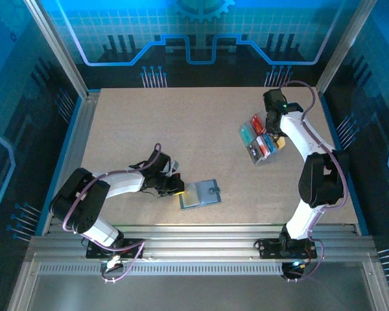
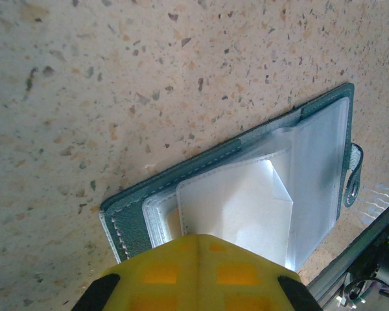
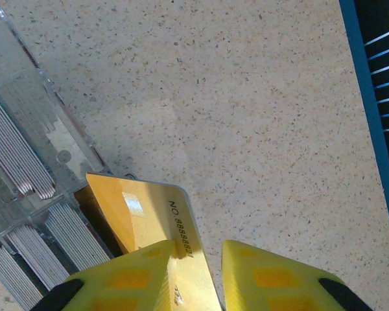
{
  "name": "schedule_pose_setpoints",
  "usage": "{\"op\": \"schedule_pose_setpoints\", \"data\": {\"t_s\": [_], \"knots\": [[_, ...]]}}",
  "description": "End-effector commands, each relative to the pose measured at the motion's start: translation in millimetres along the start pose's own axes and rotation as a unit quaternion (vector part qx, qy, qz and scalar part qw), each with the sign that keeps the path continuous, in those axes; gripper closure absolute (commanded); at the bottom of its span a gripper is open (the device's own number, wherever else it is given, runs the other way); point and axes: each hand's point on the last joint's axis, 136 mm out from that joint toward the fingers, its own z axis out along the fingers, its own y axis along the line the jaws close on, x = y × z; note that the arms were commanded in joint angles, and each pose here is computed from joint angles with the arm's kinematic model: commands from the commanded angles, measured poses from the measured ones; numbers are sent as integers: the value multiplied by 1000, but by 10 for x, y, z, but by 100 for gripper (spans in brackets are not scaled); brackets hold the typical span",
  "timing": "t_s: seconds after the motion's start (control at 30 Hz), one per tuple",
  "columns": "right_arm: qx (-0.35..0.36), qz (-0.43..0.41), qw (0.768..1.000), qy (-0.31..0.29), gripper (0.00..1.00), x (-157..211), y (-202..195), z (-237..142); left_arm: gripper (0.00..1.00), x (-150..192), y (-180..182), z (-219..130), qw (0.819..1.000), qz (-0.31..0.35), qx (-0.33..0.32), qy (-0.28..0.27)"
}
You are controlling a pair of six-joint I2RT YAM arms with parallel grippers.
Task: Put the credit cards into the card holder
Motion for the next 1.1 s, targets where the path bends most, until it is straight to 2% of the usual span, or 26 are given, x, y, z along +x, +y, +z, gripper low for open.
{"op": "schedule_pose_setpoints", "data": {"t_s": [0.0, 0.3, 0.8, 1.07], "knots": [[13, -1, 1000, -9, 75, -73, -81, -88, 100, 123, 285, 63, 999, -24, -43, 19], [13, -4, 1000, -14, 78, -78, -83, -136, 100, 128, 290, 64, 999, -24, -43, 20], [3, -33, 999, -12, 92, -44, 80, -220, 100, 131, 294, 72, 999, -25, -42, 20], [4, -47, 999, 0, 92, -11, 137, -192, 100, 135, 296, 70, 999, -25, -42, 20]]}}
